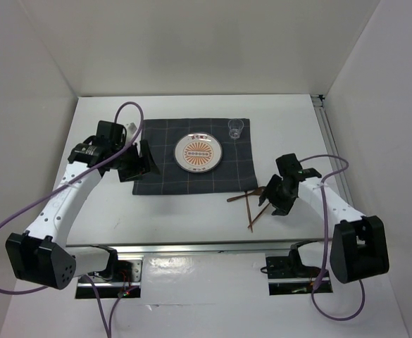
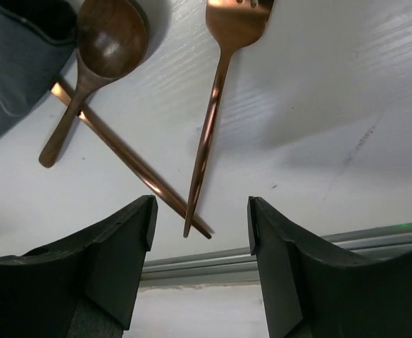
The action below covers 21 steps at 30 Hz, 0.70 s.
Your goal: Set the dinner table for one person
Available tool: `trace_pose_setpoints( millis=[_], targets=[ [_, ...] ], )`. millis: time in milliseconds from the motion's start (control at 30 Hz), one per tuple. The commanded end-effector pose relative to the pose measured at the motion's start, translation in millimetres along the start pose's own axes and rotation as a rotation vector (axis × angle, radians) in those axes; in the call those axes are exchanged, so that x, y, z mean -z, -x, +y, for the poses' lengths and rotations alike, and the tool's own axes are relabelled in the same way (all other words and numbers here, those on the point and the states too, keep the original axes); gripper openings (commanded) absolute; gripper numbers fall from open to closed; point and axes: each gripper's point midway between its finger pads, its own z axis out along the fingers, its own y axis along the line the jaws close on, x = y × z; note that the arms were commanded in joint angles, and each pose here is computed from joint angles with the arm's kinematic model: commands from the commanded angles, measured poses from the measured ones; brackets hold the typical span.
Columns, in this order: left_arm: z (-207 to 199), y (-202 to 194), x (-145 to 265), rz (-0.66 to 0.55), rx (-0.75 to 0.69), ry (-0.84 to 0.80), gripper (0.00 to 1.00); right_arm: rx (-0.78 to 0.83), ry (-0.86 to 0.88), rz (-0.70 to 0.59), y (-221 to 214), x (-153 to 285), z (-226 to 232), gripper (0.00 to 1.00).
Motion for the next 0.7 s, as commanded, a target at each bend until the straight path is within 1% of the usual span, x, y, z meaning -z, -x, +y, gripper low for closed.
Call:
trace_pose_setpoints(
  millis=[0,100,267,400,433,533,567,667],
  targets=[
    [-7.2,4.8,4.0,-0.012,-0.031,-0.022,0.83,-0.037,0.076,-0.022,8.6,-14.0,20.3,0.66],
    [-2.8,1.3,2.3,-0.001,-0.026,-0.005,0.83,-0.038,0.073,-0.007,9.3,-28.1,22.2,0.65],
    [-1.8,0.8,0.3,-0.001,-0.026,-0.005,0.83,-0.018,0.044,-0.012,12.3,-41.6,24.9,0.56],
    [-1.4,0.8,0.3,-0.001,-0.035,-0.005,0.83,-0.001,-0.007,-0.017,12.0,-49.9,20.3,0.44],
    [-3.9,4.0,2.5,-0.011,-0.038,-0.01,0.83,-0.001,-0.015,-0.01,10.2,-49.6,18.3,0.37],
    [-3.7,7.4,2.1,-0.017,-0.039,-0.002,0.83,-0.002,-0.059,-0.016,8.1,-49.6,10.5,0.22],
    [-3.8,7.4,2.1,-0.017,-0.039,-0.003,0.83,-0.011,-0.065,-0.023,9.2,-49.8,9.8,0.14],
    [-7.5,6.5,-0.8,-0.008,-0.046,-0.016,0.83,-0.01,-0.098,-0.059,12.6,-41.0,1.0,0.03]
  ],
)
